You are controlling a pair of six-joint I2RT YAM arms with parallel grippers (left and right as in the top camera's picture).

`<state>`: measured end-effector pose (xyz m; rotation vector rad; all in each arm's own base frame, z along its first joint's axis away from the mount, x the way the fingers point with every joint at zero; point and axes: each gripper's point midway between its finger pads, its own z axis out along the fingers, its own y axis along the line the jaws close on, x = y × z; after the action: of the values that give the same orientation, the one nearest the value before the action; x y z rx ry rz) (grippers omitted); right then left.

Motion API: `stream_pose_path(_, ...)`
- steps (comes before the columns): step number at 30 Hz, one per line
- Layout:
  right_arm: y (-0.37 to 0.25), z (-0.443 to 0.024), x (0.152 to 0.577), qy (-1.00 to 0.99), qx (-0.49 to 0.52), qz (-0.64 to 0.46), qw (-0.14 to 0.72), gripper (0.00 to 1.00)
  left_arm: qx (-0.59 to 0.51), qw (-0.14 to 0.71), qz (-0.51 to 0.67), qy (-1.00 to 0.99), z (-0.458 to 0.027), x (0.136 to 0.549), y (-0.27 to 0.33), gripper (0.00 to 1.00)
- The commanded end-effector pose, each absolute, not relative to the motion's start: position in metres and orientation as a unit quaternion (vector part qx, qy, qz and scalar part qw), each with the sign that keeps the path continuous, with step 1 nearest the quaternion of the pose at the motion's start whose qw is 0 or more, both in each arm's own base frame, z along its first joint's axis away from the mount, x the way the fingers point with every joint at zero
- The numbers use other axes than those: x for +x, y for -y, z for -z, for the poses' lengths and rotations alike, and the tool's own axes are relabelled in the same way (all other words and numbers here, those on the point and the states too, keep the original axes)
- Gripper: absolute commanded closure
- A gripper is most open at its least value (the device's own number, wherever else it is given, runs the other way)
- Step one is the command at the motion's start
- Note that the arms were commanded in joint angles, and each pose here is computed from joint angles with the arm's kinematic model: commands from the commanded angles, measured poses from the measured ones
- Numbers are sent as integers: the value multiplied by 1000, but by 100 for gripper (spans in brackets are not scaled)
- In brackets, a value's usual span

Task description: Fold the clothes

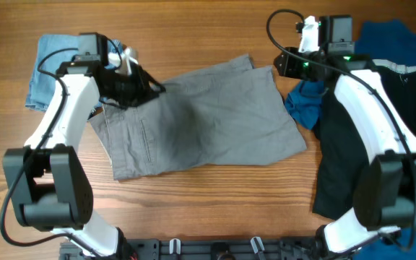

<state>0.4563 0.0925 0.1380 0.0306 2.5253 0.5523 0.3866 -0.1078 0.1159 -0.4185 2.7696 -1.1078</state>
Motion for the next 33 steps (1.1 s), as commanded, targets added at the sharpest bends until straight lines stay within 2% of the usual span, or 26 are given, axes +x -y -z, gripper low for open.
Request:
stream_pose_path(1,-111,-76,461,-945,34,-251,208,72,-161,-29,178,-970,-61,328,81,76)
stream_pose_path(3,-129,-48,459,-937,20,-304,173,74,-223,-75,116,-965,-35,296,69,71)
stream_pose_path(7,-125,-2,460,-946,32,-287,148,74,-342,-112,19,-933,13,245,36,74)
stream_pose_path(9,-118,-3,465,-948,29,-274,160,73,-369,-115,4,-922,23,234,21,65)
stream_pose_path(11,-111,-31,471,-942,7,-277,191,67,-360,-118,56,-924,13,245,24,61)
stream_pose_path(13,-88,-71,472,-938,18,-265,223,67,-330,-103,119,-931,-16,267,32,57)
stream_pose_path(14,-86,-80,466,-936,22,-274,219,69,-311,-85,126,-938,-30,276,32,57)
stream_pose_path(15,-88,-83,454,-938,25,-283,198,76,-294,-65,132,-944,-41,284,32,56)
stream_pose_path(17,-109,-69,422,-945,5,-300,134,82,-275,-14,144,-951,-68,302,32,50)
stream_pose_path(19,-129,-48,398,-953,-33,-285,103,82,-234,53,156,-958,-103,322,30,44)
stream_pose_path(21,-123,-9,379,-975,-9,-210,70,84,-219,103,164,-956,-132,336,29,32)
stream_pose_path(23,-101,22,368,-987,29,-151,48,84,-211,144,170,-952,-150,346,29,13)
stream_pose_path(24,-92,32,363,-987,50,-148,33,86,-210,148,171,-951,-152,346,29,8)
stream_pose_path(27,-54,41,353,-979,140,-149,-3,90,-207,141,150,-956,-149,341,23,6)
stream_pose_path(29,-44,30,354,-968,155,-196,-3,90,-212,145,127,-958,-147,341,15,5)
stream_pose_path(31,-62,-3,369,-948,87,-304,43,79,-219,156,83,-959,-144,342,-1,3)
stream_pose_path(33,-71,-40,383,-934,42,-342,94,59,-199,174,54,-963,-141,352,-11,3)
